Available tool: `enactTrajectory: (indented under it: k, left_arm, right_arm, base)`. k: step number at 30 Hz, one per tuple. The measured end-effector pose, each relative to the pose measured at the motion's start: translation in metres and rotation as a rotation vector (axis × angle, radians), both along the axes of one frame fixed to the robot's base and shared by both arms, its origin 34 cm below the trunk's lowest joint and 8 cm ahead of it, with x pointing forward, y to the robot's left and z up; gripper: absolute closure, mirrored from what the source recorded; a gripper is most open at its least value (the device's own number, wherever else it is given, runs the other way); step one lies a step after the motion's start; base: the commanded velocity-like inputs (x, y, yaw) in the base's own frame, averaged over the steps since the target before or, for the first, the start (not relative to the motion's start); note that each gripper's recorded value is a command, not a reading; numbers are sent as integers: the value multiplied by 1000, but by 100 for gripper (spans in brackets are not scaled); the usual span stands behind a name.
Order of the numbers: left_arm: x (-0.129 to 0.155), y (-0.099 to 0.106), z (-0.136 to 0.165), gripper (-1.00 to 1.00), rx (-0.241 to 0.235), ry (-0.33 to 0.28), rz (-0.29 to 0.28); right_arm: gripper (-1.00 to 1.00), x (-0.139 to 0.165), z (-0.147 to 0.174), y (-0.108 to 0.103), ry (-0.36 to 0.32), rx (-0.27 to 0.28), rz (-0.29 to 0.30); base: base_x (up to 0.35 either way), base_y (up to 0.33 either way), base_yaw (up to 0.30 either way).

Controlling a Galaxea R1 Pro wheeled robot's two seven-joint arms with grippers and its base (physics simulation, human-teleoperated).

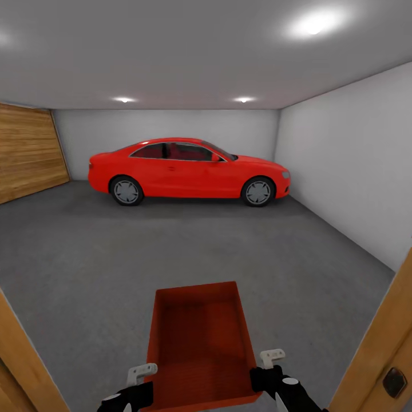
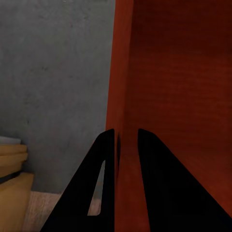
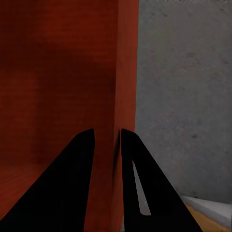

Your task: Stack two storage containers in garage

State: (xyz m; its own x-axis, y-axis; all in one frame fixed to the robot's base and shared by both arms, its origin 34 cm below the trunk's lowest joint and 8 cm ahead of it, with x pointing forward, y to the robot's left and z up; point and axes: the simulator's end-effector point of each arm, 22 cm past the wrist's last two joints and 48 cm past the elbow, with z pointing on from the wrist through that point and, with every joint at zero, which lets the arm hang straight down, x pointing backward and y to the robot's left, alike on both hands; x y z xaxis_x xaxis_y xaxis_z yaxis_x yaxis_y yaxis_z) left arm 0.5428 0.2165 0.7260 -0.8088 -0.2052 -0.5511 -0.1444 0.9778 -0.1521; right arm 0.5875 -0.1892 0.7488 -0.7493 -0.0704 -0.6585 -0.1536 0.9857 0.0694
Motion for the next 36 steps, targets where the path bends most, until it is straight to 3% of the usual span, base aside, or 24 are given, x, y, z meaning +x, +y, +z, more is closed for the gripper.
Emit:
enactTrajectory:
  k: [13,36]
  left_arm:
    - [0,0,0,100,0,0,0]
    - [0,0,-1,100,0,2,0]
  right_arm:
    - [100,0,0,0,0,0,0]
    - [100,0,-1,0,2,0,0]
  base:
    - [299,0,0]
    - [12,20,0]
